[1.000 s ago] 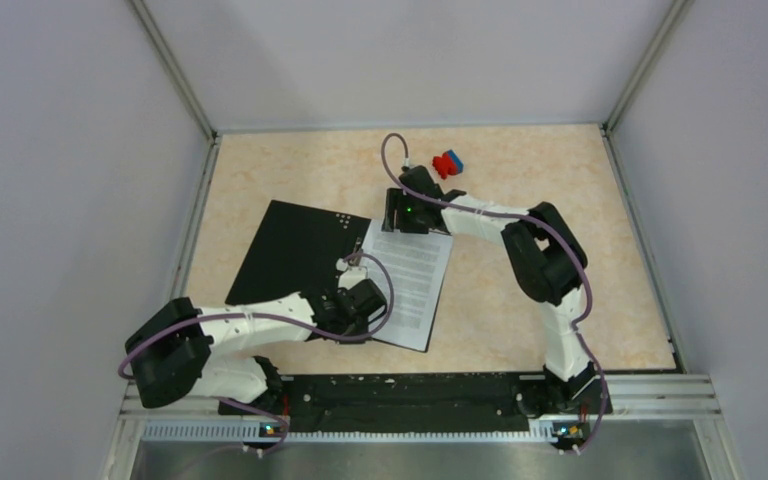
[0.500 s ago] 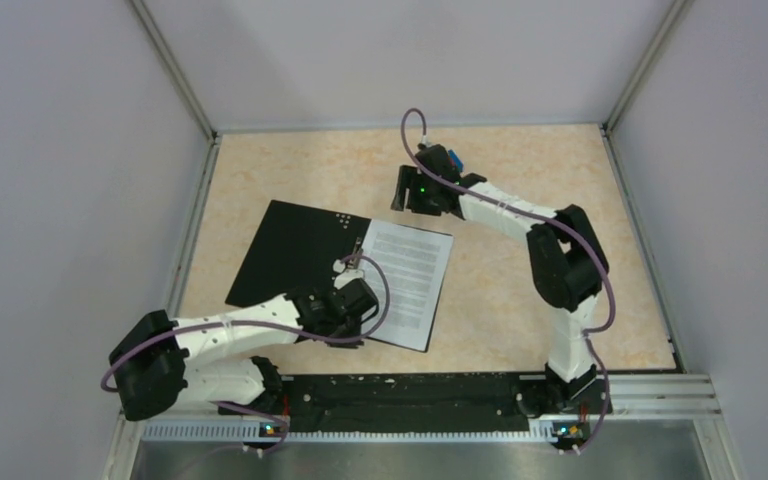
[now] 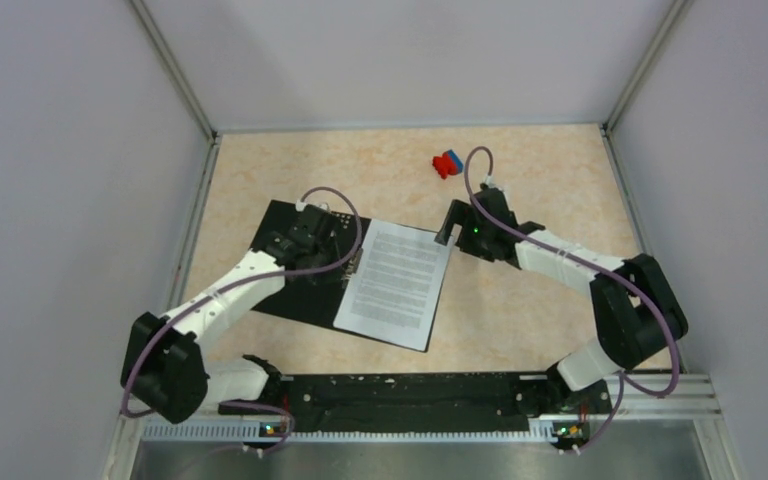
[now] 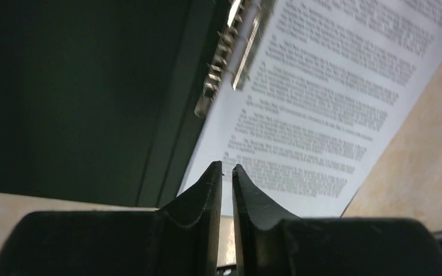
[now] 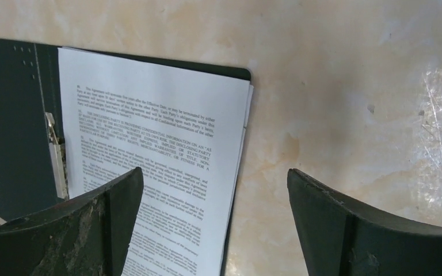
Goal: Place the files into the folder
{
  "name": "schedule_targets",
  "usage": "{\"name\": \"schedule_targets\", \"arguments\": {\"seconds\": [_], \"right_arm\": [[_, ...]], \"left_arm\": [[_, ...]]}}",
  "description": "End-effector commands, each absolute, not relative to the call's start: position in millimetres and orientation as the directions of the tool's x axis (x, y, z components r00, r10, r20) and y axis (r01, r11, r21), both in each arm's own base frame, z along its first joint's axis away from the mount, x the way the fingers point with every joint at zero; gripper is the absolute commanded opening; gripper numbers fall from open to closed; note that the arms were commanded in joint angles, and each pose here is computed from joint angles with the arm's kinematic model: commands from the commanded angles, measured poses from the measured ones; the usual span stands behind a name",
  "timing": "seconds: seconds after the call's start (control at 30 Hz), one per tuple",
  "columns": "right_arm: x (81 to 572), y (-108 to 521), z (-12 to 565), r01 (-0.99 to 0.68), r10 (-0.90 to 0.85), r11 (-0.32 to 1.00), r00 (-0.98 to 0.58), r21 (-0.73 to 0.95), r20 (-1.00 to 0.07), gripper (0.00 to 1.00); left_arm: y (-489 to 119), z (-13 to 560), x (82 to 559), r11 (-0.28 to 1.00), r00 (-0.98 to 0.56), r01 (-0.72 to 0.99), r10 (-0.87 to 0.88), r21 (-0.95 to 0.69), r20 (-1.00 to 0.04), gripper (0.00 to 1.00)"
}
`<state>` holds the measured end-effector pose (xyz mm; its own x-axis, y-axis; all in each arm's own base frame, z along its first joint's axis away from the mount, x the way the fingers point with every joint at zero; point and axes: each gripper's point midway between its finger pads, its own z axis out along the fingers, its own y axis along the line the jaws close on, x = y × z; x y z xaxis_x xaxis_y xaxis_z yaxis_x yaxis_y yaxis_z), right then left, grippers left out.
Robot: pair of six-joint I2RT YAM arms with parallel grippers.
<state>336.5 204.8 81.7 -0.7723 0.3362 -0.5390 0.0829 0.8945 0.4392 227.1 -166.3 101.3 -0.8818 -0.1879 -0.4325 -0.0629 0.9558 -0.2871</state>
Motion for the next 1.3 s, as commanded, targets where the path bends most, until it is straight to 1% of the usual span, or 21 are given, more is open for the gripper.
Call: {"name": "schedule_targets", "arguments": {"seconds": [0.0,0.1,0.27,0.47,0.77,0.9,1.03,1.13,1.27], "right_arm": [[347.1,217.6,96.3,0.071,0.42,0.837,-0.718,0.542,-0.555,0.95],[347.2,222.8,85.7,0.086,0.431,0.826,-0.732,0.557,-0.527,0.97],[358.8,234.2,73.7,0.101,0.455,0.81,-0.73,0.578,-0.51,0.98],[361.6,243.5,56.7,0.13,0.443,0.83,-0.745,0.543,-0.498,0.99],[364.3,273.2,54.3,0.098,0.4,0.848,-0.763,0.52,-0.508,0.99],[362.9,269.1,48.8,0.114,0.386,0.869,-0.767,0.482,-0.513,0.99],[362.2,263.6,51.3,0.114,0.378,0.878,-0.76,0.465,-0.528,0.99],[362.8,265.0,55.3,0.101,0.371,0.878,-0.762,0.469,-0.531,0.99],[363.8,268.9,57.0,0.084,0.358,0.877,-0.77,0.472,-0.529,0.99]], "left_arm": [[-158.4,103.0,279.3,0.946,-0.855,-0.07,-0.221,-0.318,-0.469,0.18],[-147.4,95.0,299.2,0.936,-0.846,-0.119,-0.271,-0.332,-0.459,0.18],[-134.0,80.1,313.9,0.924,-0.847,-0.176,-0.318,-0.34,-0.425,0.18],[-133.8,71.8,312.7,0.912,-0.852,-0.201,-0.343,-0.358,-0.395,0.17],[-135.5,57.5,307.4,0.902,-0.857,-0.224,-0.363,-0.368,-0.366,0.15],[-135.9,52.1,307.3,0.898,-0.856,-0.238,-0.374,-0.371,-0.357,0.14],[-128.1,47.9,314.2,0.902,-0.838,-0.272,-0.393,-0.334,-0.379,0.14],[-120.4,40.7,327.1,0.906,-0.817,-0.307,-0.407,-0.291,-0.407,0.16],[-129.8,30.7,343.6,0.907,-0.827,-0.299,-0.402,-0.297,-0.394,0.21]]}}
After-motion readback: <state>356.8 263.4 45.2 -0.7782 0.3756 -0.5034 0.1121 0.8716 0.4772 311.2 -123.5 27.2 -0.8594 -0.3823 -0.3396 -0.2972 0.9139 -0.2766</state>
